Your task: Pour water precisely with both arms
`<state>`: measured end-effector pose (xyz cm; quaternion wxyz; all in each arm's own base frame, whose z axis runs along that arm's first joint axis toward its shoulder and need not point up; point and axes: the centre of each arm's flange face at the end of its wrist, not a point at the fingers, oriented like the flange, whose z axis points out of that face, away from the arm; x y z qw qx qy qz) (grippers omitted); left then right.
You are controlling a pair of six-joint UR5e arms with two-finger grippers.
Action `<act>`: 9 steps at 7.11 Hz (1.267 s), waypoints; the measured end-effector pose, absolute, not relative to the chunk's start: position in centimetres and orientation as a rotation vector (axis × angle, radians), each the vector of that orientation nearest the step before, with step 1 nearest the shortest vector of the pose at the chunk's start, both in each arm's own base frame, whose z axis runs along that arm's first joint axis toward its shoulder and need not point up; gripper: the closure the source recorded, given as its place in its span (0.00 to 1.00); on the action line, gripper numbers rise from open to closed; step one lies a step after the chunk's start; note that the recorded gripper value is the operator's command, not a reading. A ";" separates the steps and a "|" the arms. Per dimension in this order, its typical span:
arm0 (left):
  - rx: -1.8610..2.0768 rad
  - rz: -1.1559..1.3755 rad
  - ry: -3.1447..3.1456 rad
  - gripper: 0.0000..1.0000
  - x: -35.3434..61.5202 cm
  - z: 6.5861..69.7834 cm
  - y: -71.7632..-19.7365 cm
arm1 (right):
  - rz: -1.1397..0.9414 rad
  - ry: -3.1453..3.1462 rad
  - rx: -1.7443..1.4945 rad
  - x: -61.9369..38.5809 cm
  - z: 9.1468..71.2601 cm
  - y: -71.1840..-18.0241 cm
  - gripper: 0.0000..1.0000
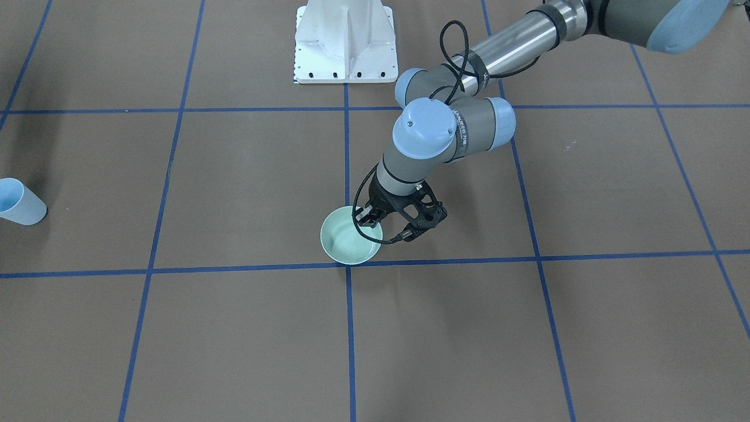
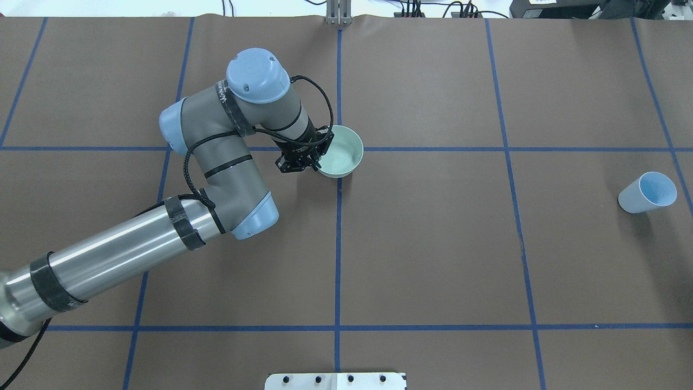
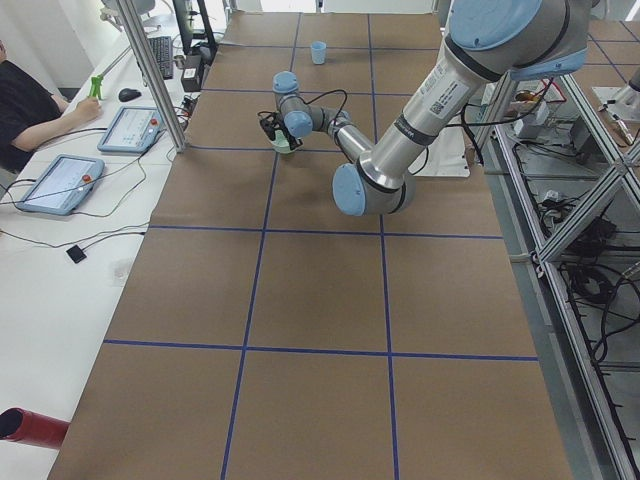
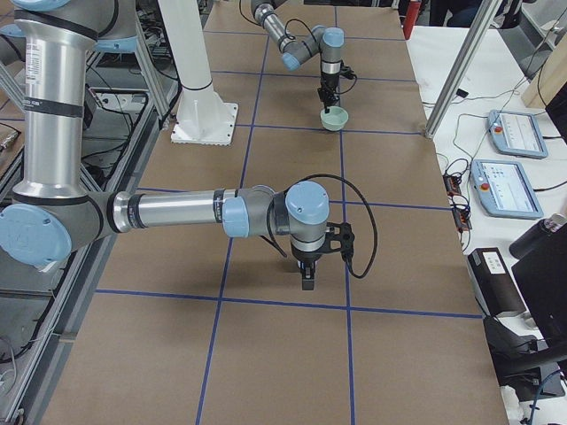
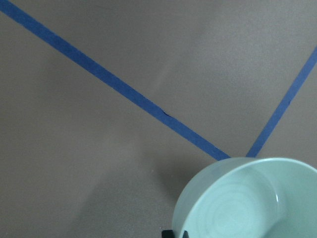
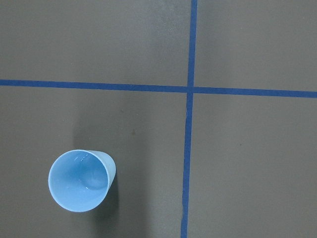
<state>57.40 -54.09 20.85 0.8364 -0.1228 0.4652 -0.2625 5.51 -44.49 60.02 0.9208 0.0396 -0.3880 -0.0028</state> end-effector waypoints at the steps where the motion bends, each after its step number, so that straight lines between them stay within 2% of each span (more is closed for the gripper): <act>1: -0.252 -0.543 0.990 0.00 57.8 20.9 -53.9 | -0.006 -0.797 0.082 5.5 60.0 -44.5 0.00; 3: -0.223 -0.516 1.022 0.00 56.6 19.5 -54.0 | -0.010 -0.795 0.091 5.5 59.6 -44.7 0.00; 6: -0.150 -0.559 1.099 0.00 47.9 19.0 -55.1 | -0.038 -0.792 0.163 5.5 55.9 -47.2 0.00; 9: -0.123 -0.579 1.123 0.00 42.6 21.3 -53.6 | 0.084 -0.744 0.209 4.3 57.0 -44.2 0.00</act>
